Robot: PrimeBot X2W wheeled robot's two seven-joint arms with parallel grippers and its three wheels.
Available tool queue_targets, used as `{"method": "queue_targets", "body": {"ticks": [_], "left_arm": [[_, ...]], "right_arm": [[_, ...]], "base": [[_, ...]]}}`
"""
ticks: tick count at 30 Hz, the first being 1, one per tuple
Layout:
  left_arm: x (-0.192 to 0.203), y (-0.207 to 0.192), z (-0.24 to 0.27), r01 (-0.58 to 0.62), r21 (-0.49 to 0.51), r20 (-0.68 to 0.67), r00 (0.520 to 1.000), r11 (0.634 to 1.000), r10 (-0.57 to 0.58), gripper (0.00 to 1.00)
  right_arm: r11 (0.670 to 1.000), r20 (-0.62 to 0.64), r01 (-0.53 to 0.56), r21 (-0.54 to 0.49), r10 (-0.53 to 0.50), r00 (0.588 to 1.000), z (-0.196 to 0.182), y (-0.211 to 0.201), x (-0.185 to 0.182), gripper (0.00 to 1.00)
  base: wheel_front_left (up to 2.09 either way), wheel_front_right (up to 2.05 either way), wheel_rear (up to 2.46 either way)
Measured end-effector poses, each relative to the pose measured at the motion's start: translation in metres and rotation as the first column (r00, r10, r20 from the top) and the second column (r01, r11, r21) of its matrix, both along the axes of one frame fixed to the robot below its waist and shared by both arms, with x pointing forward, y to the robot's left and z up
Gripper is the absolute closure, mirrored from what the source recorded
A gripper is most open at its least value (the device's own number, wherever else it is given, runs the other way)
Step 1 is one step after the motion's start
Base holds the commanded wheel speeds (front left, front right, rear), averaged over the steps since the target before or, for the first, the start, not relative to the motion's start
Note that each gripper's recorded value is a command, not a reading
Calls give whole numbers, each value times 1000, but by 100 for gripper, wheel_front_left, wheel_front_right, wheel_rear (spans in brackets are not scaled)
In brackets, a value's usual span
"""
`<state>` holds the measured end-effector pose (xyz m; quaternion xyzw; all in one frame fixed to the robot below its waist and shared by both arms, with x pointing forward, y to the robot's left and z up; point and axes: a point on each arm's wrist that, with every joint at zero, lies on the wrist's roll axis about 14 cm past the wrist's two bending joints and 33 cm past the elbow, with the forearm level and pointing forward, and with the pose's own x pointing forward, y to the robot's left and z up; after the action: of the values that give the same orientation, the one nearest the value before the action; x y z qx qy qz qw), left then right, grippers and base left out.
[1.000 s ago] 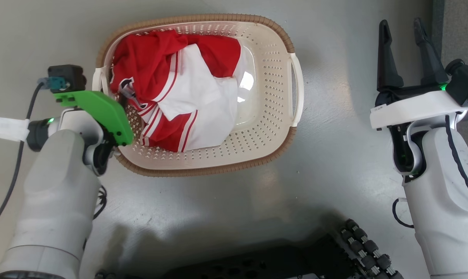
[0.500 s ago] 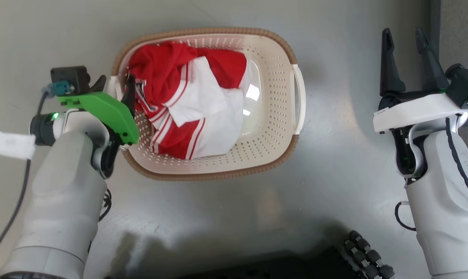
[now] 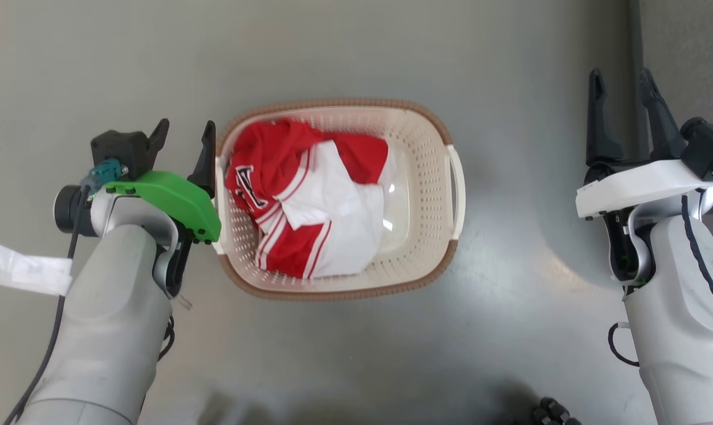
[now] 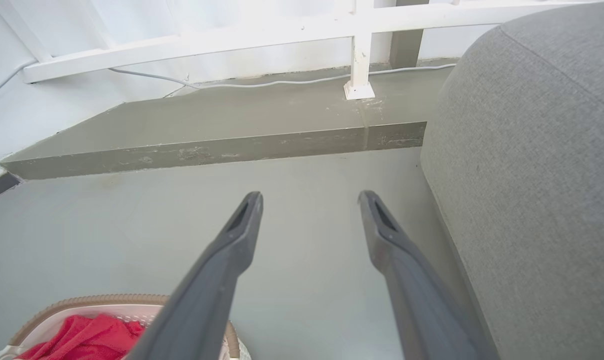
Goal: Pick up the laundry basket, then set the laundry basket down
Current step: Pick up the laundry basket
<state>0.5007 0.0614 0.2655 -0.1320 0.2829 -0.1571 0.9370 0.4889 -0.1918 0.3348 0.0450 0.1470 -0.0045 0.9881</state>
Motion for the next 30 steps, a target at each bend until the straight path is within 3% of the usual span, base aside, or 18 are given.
{"method": "queue_targets", "body": {"ticks": [11,18,30], "left_arm": [[10,4,83,-9,4,204,979,1000,8,0],[17,12,154,-32,-11,387,922,999,34,0],[-16,15,217,-40,-5,529,848,999,36,0]], "right_arm": [[1000,123,10,-6,-9,992,60,-3,-6,0],[1000,203,13,-10,-11,979,98,-3,-16,0],[1000,299,19,-20,-12,954,144,-5,-43,0]], "base": [[0,0,0],[0,0,0],[0,0,0]]}}
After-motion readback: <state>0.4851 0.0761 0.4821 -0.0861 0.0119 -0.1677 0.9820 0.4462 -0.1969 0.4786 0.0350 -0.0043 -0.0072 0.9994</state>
